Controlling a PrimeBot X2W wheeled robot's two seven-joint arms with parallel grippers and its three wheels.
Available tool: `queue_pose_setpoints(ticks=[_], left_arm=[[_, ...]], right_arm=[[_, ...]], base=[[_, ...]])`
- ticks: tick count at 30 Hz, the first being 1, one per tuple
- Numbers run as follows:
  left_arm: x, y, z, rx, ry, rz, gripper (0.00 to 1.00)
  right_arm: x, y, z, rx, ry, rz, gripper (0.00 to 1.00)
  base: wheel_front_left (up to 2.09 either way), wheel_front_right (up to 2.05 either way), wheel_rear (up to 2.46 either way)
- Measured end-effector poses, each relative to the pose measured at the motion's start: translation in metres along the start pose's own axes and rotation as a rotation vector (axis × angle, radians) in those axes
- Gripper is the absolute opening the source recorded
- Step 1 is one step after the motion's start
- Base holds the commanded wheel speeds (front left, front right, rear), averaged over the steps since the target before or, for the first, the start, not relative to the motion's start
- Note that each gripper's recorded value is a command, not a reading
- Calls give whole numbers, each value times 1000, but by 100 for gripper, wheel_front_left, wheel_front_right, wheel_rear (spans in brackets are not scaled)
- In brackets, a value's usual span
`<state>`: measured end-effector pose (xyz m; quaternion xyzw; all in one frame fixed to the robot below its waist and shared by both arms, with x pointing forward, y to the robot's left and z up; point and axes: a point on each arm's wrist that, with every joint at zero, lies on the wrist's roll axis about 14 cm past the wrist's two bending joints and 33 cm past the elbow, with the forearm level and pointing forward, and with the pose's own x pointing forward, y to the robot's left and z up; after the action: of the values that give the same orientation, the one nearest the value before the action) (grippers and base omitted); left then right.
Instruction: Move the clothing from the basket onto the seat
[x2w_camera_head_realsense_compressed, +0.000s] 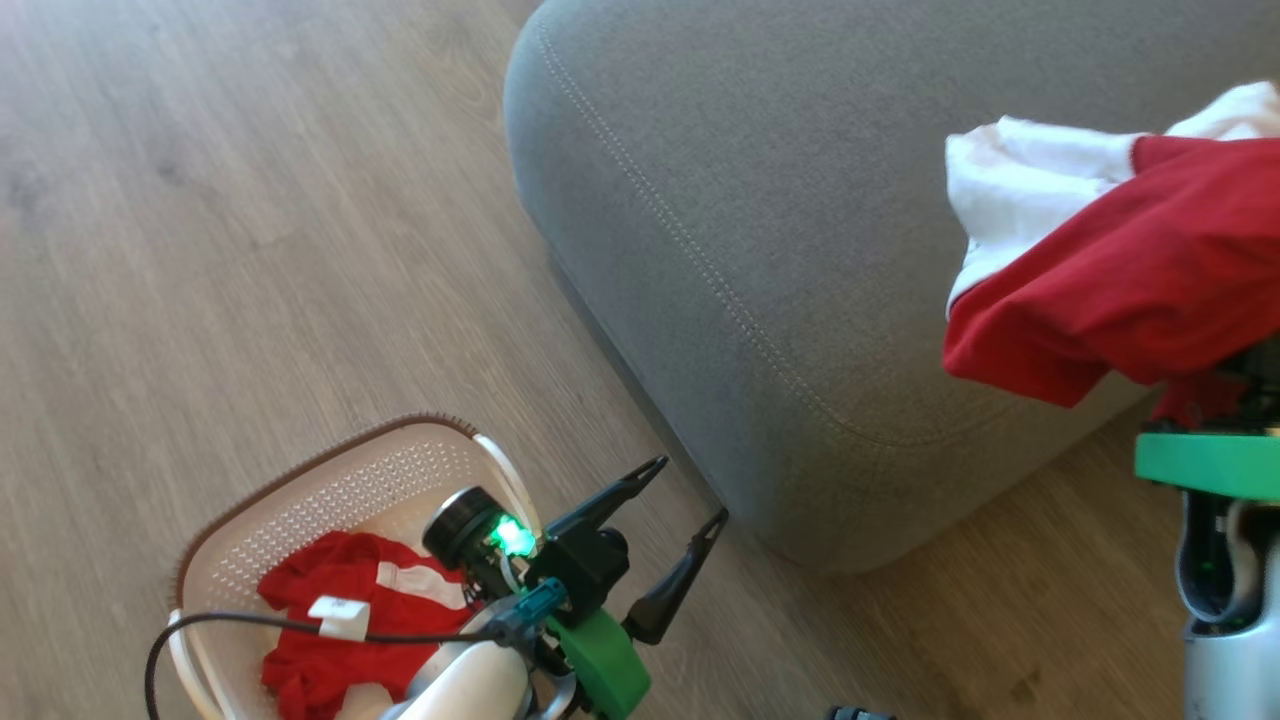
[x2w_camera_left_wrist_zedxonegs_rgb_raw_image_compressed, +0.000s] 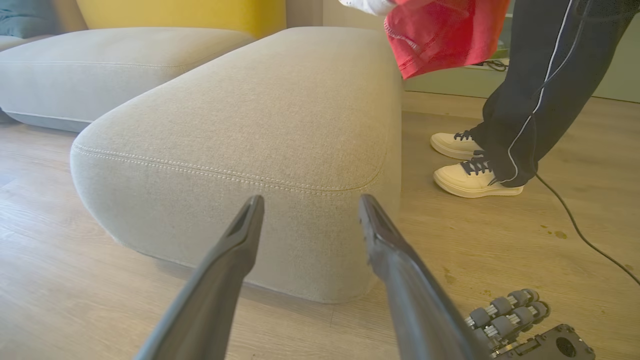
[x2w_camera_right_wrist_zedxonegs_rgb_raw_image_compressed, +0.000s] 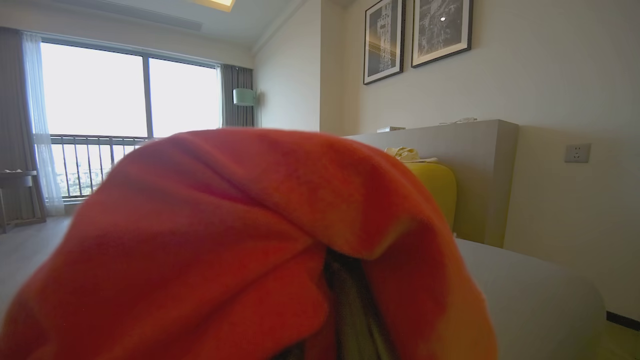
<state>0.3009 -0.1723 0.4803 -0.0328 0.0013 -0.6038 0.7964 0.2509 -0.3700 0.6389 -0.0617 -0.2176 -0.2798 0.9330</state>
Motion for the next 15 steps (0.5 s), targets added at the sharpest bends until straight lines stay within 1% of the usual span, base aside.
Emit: queue_pose_setpoints(ticks=[3,6,12,15], left_arm=[[4,-4,-1,-12,-3,-20,100],[4,-8,-6,0,13,-50,100],[4,-6,-7,-7,14,-44,100],[3,-4,-7,-7,15,-39,100]], right_arm=[[-6,-12,-3,-23,17,-31,0],[-12,-20,-7,-38,38,-55,0],[-13,-21,-9,-40,46,-59,0],[-17,-21,-24,-52,96,-58,0]], base=[[0,0,0],[0,0,0],[0,0,0],[0,0,0]])
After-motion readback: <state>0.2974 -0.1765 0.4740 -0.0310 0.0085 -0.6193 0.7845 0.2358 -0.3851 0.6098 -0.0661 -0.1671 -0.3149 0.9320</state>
